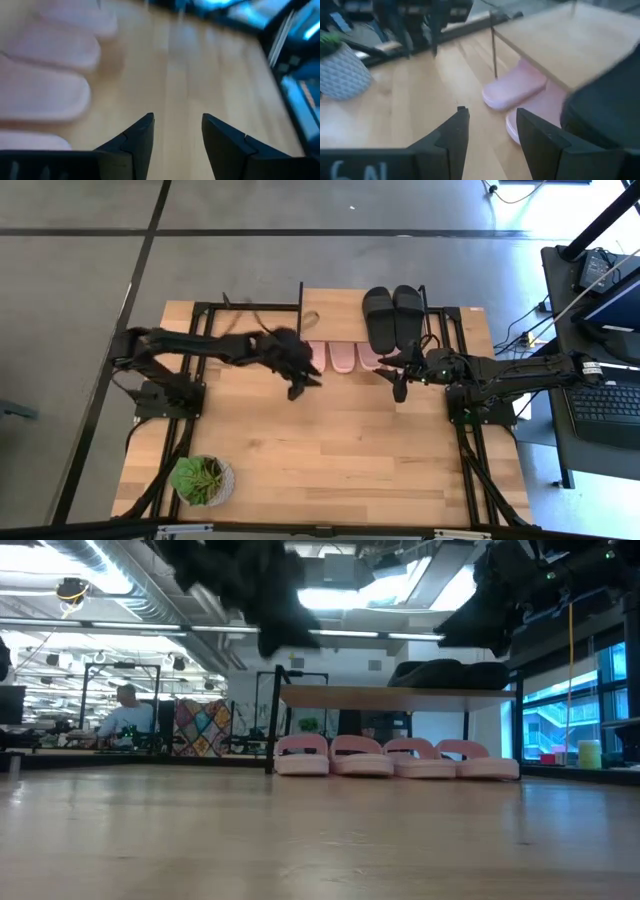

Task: Pick and place slides into the shelf
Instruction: Return to Home Position

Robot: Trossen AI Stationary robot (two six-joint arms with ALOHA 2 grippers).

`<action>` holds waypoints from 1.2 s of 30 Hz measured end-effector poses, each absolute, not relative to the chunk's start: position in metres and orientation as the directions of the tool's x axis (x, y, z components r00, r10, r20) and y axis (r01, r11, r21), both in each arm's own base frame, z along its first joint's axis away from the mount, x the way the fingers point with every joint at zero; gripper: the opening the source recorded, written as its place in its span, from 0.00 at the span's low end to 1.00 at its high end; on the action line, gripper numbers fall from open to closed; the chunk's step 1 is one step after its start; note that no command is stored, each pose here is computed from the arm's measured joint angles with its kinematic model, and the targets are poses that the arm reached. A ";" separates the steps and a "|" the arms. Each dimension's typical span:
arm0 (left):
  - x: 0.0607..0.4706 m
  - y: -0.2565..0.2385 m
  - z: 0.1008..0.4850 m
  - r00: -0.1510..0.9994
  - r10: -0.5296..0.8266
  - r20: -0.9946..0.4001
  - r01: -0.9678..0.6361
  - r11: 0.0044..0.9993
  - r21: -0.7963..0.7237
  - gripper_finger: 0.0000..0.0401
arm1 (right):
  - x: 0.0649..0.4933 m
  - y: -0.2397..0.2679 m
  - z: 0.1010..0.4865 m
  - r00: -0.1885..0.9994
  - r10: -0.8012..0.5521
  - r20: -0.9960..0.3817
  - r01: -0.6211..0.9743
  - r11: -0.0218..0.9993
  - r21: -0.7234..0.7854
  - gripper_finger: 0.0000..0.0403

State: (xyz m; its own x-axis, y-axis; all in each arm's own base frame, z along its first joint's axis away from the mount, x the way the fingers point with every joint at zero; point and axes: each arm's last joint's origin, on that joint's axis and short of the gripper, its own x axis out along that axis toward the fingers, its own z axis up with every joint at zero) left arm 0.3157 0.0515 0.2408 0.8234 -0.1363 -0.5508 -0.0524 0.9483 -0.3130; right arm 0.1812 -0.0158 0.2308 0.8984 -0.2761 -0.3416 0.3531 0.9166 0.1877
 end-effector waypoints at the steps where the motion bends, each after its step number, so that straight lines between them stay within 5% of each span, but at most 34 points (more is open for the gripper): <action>1: 0.308 0.054 0.254 0.846 -0.121 -0.520 -0.053 0.951 -0.306 0.39 | 0.181 -0.016 0.235 0.906 -0.269 -0.327 0.342 0.920 0.192 0.41; 10: 0.229 0.065 0.331 0.907 0.193 -0.375 -0.260 0.956 -0.135 0.39 | 0.155 -0.021 0.276 0.941 -0.311 -0.136 0.326 0.939 0.111 0.41; 15: 0.200 0.058 0.343 0.911 0.252 -0.326 -0.296 0.951 -0.093 0.39 | 0.126 -0.027 0.276 0.889 -0.420 -0.180 0.442 0.892 0.100 0.41; 24: 0.144 0.049 0.294 0.934 0.337 -0.120 -0.354 0.921 -0.163 0.39 | 0.104 -0.025 0.284 0.901 -0.428 -0.072 0.433 0.898 0.075 0.41; 36: 0.082 0.033 0.243 0.917 0.384 0.105 -0.348 0.901 -0.257 0.39 | 0.102 -0.024 0.239 0.905 -0.413 0.101 0.400 0.908 0.123 0.41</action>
